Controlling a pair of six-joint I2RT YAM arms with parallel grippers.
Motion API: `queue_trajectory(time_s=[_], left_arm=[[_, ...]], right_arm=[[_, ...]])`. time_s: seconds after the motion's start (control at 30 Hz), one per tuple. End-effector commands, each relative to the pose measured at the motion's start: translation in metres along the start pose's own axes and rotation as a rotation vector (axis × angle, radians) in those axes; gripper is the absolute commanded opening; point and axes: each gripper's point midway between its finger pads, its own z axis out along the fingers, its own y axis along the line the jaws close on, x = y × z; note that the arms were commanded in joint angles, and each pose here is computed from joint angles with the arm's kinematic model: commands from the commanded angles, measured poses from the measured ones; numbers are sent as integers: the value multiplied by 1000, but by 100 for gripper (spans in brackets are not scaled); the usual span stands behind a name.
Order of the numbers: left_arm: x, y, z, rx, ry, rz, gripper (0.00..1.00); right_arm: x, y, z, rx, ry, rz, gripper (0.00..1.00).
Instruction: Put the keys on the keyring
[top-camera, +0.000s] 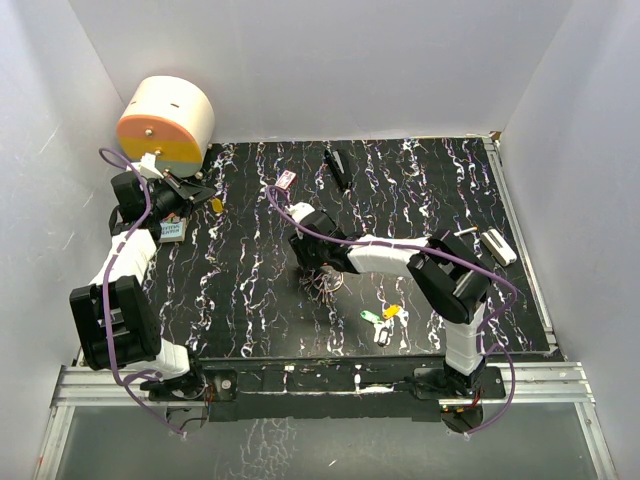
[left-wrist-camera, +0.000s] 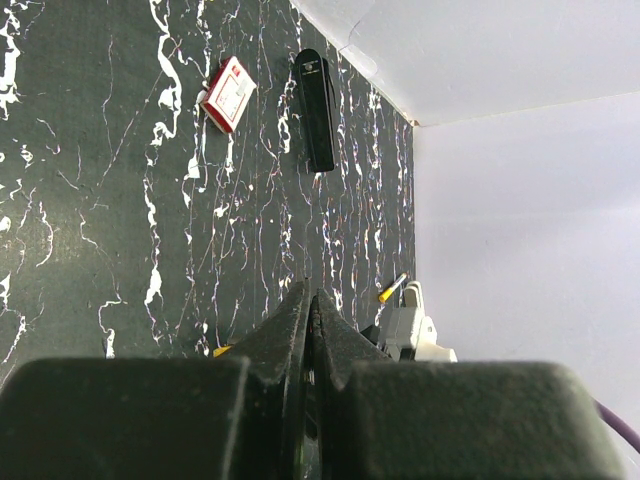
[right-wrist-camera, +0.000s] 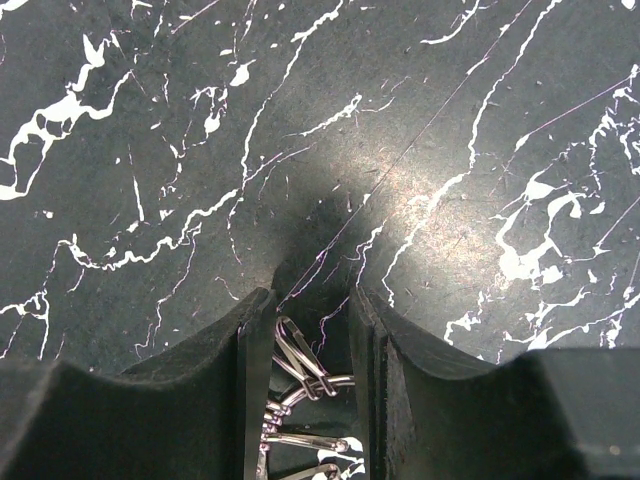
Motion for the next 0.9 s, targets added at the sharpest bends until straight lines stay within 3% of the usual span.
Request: queue_trajectory(time_s=[0.0, 0.87], left_arm=[[-6, -16, -10, 36, -32, 39, 0], [-6, -17, -11, 36, -39, 42, 0]], right_arm=[[-14, 2, -2, -2, -56, 8, 40], [20, -13, -16, 49, -7, -12, 36]])
